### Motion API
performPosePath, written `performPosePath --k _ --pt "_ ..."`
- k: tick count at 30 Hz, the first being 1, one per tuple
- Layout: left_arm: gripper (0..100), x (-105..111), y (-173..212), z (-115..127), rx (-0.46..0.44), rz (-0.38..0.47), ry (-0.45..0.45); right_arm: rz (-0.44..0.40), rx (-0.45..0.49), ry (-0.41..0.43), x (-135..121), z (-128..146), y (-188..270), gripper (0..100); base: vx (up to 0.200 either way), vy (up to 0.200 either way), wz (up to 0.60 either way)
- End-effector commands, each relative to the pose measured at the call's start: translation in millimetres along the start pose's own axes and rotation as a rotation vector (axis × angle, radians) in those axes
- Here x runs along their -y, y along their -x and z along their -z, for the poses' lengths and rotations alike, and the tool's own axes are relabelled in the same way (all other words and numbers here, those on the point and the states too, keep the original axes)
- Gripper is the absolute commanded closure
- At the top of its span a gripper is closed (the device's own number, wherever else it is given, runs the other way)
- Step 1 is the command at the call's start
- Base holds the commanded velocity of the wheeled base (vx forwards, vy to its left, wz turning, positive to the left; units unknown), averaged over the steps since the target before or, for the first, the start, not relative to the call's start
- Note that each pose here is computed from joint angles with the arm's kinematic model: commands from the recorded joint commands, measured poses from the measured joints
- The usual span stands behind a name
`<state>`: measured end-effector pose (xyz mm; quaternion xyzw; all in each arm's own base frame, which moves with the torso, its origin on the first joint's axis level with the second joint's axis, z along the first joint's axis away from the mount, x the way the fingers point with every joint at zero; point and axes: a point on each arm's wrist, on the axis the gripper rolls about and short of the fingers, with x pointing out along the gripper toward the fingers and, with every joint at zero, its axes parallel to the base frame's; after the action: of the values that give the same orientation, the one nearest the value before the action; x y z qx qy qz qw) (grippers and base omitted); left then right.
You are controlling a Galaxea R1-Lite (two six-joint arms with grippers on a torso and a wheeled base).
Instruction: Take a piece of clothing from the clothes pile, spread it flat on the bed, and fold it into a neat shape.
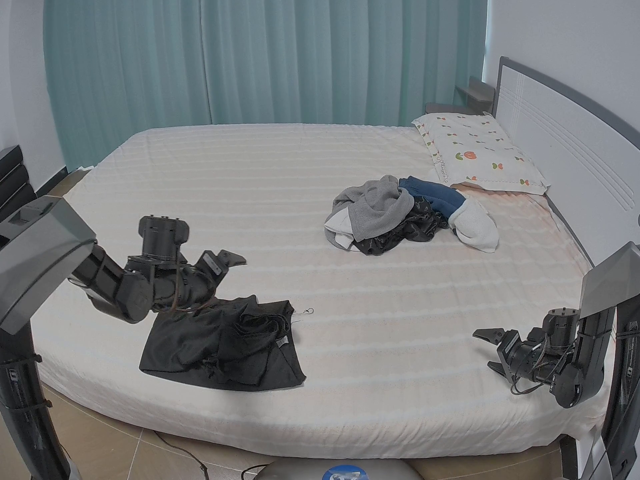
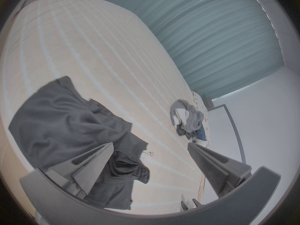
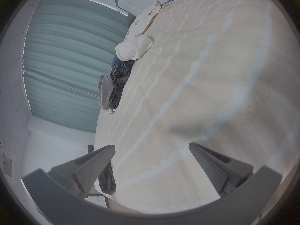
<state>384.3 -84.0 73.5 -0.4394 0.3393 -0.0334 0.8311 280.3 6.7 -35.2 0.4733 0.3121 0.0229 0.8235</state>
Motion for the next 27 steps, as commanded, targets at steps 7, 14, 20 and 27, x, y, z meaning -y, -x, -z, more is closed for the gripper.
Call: performPosePath --k 7,14,20,27 --pt "0 -66.3 44.4 -36.4 -0.010 -0.037 0.154 -0.008 0.006 0.003 -0.8 -0.6 0.0 0 0.000 0.000 0.00" --pt "0 -90.2 52.1 -53.4 -0.034 -0.013 0.252 -0.003 0.002 0.003 0.0 0.3 0.6 0 0.000 0.086 0.00" --pt "0 -101.4 46.2 -52.0 -0.051 -0.034 0.270 -0.003 0.002 0.004 0.0 0.3 0.6 0 0.000 0.200 0.00" --pt "0 -109.4 41.3 -55.2 -0.047 -0.042 0.283 -0.003 0.002 0.004 0.0 0.3 0.6 0 0.000 0.200 0.00"
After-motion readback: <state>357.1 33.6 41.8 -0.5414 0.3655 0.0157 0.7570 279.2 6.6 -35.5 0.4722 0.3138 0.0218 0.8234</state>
